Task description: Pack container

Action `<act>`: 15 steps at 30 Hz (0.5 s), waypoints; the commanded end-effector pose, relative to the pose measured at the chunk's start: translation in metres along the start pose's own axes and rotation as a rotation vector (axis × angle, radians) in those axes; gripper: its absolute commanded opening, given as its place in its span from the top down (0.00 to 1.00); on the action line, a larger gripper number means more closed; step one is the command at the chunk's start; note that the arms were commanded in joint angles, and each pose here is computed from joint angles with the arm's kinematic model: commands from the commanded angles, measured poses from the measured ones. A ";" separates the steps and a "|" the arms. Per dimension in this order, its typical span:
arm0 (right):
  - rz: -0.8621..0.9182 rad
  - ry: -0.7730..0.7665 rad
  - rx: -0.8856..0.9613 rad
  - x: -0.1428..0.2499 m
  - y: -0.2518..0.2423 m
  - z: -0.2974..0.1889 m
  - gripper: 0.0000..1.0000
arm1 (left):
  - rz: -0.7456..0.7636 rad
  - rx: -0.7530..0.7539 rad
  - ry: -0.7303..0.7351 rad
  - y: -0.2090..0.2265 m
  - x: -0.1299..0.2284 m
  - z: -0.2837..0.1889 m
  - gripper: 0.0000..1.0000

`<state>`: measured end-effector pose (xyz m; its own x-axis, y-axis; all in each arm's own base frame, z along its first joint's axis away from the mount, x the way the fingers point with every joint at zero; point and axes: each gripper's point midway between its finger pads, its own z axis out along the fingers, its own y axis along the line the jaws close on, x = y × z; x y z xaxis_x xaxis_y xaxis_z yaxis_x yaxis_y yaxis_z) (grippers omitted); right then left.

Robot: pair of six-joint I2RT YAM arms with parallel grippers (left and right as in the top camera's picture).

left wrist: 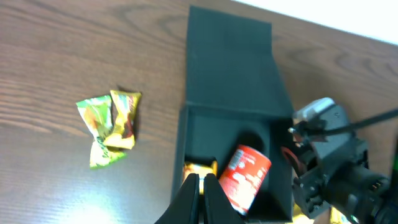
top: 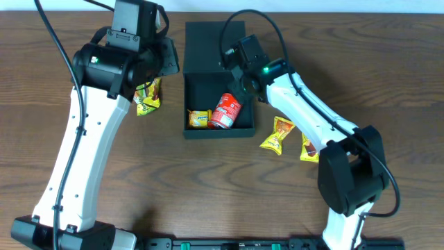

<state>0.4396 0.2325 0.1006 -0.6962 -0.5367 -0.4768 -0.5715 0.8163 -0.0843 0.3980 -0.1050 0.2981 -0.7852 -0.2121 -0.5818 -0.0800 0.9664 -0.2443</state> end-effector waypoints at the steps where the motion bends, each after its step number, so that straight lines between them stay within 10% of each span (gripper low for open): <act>1: 0.005 -0.051 -0.106 -0.015 0.022 0.000 0.98 | 0.003 -0.058 -0.046 0.015 -0.012 -0.001 0.94; 15: -0.068 -0.032 -0.174 -0.010 0.073 0.044 0.98 | -0.210 -0.036 -0.085 0.080 -0.043 -0.007 0.94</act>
<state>0.4248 0.3027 0.0716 -0.6310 -0.5759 -0.5198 -0.6890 0.7239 0.0344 0.4207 -0.0157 0.3061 -0.6914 -0.3981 -0.6029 -0.2752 0.9167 -0.2897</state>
